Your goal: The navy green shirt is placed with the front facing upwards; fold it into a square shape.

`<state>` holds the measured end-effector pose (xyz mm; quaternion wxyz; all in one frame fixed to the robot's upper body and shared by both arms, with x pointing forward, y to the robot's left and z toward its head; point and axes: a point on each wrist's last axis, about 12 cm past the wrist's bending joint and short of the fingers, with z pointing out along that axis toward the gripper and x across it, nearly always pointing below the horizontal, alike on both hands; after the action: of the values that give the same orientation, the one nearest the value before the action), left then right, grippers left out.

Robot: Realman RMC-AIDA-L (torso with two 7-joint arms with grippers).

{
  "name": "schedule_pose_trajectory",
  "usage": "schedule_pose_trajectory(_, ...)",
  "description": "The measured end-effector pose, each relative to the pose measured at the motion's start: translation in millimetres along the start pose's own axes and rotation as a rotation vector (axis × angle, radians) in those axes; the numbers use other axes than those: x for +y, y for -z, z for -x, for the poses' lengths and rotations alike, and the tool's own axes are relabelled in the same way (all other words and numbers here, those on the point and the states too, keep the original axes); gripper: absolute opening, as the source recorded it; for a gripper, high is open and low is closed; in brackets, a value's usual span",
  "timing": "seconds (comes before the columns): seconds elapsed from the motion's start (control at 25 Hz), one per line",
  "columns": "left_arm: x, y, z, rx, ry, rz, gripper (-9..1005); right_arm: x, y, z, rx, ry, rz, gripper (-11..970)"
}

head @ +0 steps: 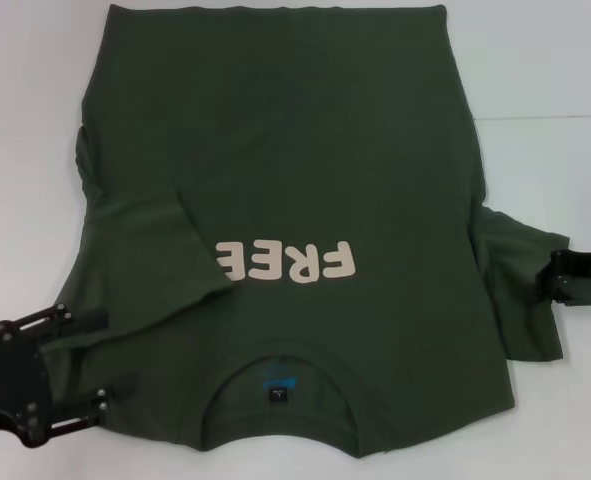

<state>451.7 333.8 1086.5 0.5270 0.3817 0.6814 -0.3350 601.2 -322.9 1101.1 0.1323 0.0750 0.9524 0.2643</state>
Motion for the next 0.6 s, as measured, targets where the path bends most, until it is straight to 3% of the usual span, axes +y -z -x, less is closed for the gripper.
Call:
schedule_pose_trajectory(0.08,0.5,-0.1,0.4,0.000,-0.002,-0.001,783,0.2,0.3,-0.2,0.003,0.004,0.003,162)
schedule_pose_trajectory(0.32,1.0,-0.5,1.0,0.000,0.002,-0.002,784,0.9,2.1,0.4,0.009,0.021,0.007,37)
schedule_pose_trajectory(0.6,1.3,-0.6,1.5,-0.004,0.002,0.000,783,-3.4,23.0,7.1,-0.034,0.037,0.015,38)
